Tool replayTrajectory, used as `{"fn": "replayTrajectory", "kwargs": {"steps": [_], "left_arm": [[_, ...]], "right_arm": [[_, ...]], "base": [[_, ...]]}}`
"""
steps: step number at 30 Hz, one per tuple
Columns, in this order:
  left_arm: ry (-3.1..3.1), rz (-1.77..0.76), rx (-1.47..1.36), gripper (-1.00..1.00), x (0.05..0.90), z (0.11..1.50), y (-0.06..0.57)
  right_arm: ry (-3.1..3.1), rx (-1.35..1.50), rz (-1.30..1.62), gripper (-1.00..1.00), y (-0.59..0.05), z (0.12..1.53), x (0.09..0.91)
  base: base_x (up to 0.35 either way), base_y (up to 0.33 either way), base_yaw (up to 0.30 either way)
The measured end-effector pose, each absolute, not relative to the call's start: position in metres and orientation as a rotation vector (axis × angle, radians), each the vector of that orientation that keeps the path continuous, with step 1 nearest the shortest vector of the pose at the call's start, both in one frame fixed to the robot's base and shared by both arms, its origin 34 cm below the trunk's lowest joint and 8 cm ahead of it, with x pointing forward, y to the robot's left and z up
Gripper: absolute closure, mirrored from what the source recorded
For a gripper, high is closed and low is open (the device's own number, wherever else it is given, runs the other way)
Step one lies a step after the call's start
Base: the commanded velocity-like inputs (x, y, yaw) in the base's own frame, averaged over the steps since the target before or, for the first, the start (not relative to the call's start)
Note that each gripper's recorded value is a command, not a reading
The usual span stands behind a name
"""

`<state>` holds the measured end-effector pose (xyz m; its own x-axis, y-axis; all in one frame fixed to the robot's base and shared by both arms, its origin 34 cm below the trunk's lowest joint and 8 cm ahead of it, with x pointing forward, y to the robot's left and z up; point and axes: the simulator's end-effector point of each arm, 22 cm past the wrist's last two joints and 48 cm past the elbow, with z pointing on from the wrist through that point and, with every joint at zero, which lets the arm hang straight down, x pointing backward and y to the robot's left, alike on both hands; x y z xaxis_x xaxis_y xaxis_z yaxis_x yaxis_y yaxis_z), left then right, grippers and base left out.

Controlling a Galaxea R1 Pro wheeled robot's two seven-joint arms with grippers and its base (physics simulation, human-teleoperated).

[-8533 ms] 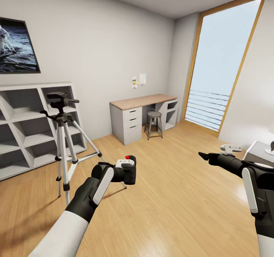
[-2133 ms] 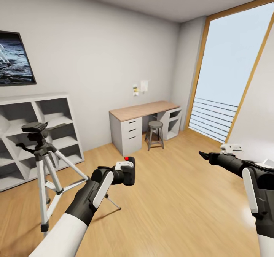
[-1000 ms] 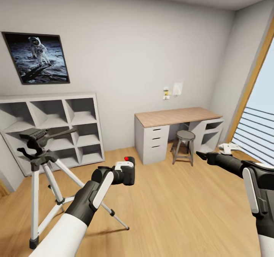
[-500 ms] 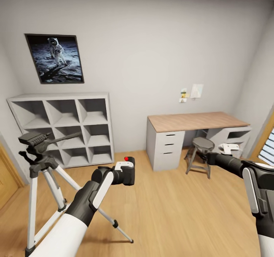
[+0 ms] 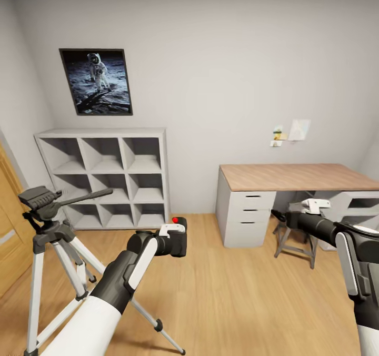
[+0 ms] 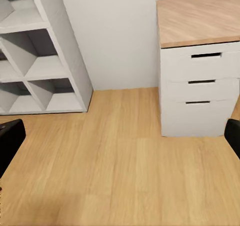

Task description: Attach the digital camera to the camera tripod in the bedroom.

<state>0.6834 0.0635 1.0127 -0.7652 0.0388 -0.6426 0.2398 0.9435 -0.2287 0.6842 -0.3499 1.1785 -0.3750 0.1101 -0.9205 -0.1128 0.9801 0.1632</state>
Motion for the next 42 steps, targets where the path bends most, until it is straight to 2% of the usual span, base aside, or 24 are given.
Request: {"fn": "replayTrajectory", "kwargs": {"steps": [14,22,36,42], "left_arm": [[2.423,-0.401,0.206,1.0,0.681,1.012,0.059],[2.428,-0.405,0.21,1.0,0.678,1.009,0.057],[2.414,-0.415,0.337,1.0,0.664,1.011,0.027],[2.399,-0.436,0.41,1.0,0.609,1.007,0.03]], "right_arm": [[1.941,-0.039,0.267,-1.0,-0.338,1.178,0.684],[1.95,-0.05,0.281,-1.0,-0.332,1.173,0.683],[1.961,-0.052,0.287,-1.0,-0.33,1.167,0.679],[1.962,-0.053,0.288,-1.0,-0.33,1.166,0.679]], "base": [[0.056,-0.061,0.274],[-0.186,-0.005,0.247],[-0.211,-0.001,0.052],[-0.03,0.0,0.004]]}}
